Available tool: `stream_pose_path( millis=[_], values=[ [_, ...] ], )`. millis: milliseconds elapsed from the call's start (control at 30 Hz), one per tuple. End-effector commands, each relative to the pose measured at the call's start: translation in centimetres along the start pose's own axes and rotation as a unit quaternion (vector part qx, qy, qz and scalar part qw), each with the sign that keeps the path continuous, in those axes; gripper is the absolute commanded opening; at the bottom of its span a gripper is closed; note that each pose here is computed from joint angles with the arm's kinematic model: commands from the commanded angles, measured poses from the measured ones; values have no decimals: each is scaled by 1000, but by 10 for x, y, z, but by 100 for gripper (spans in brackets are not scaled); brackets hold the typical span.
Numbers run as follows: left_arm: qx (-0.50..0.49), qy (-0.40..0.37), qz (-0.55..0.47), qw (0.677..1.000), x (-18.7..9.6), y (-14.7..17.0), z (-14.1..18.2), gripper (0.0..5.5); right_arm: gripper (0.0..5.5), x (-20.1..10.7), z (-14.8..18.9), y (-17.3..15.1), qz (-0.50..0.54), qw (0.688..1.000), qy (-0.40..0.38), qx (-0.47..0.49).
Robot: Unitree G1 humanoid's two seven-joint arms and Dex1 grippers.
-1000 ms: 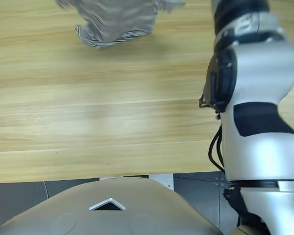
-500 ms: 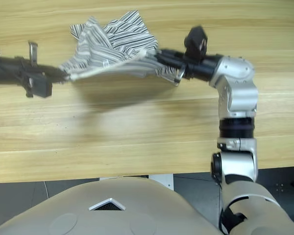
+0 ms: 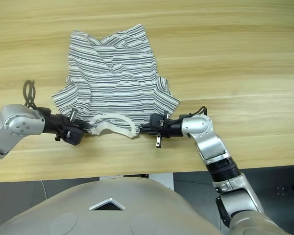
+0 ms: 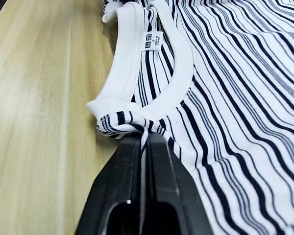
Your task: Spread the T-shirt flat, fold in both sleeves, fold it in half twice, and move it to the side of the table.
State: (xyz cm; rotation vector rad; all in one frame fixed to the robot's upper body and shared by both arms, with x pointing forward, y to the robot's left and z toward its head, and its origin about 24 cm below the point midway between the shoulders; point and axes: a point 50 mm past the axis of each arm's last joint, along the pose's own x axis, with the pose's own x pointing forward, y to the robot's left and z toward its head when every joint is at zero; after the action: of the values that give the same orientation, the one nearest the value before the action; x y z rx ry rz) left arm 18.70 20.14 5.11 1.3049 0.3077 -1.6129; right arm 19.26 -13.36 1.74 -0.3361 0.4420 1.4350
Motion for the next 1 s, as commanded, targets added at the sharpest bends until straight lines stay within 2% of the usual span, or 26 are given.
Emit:
stream_pose_path(
  millis=[33,133,233,300,400,467,533,633,800,900,1000],
  values=[
    [-1,-27,-42,999,-13,-15,22,138,106,-19,10,5,26,999,5,-25],
    [9,-45,-51,998,-27,-15,39,178,156,-33,15,12,56,998,11,-35],
    [8,-48,-46,998,-36,-11,40,183,161,-42,25,16,85,996,-14,-39],
    [-2,-83,-10,997,-40,1,43,183,161,-43,35,6,65,996,-55,-31],
    [-26,-121,140,982,-47,46,33,183,161,-41,40,-36,-37,994,-103,-20],
    [-49,-101,201,973,-44,67,10,183,161,-41,36,-70,-122,986,-117,-6],
    [-81,-53,214,972,-24,73,-20,183,161,-33,28,-92,-173,979,-108,0],
    [-111,6,160,981,10,53,-50,183,161,-16,9,-98,-187,981,-45,-31],
    [-84,54,57,993,35,10,-60,183,161,-3,-14,-86,-150,986,21,-64],
    [-32,71,-24,997,31,-25,-51,183,161,-12,-26,-79,-139,987,49,-69],
    [1,45,-32,998,13,-27,-22,183,161,-28,-33,-60,-110,990,60,-67]
  ],
)
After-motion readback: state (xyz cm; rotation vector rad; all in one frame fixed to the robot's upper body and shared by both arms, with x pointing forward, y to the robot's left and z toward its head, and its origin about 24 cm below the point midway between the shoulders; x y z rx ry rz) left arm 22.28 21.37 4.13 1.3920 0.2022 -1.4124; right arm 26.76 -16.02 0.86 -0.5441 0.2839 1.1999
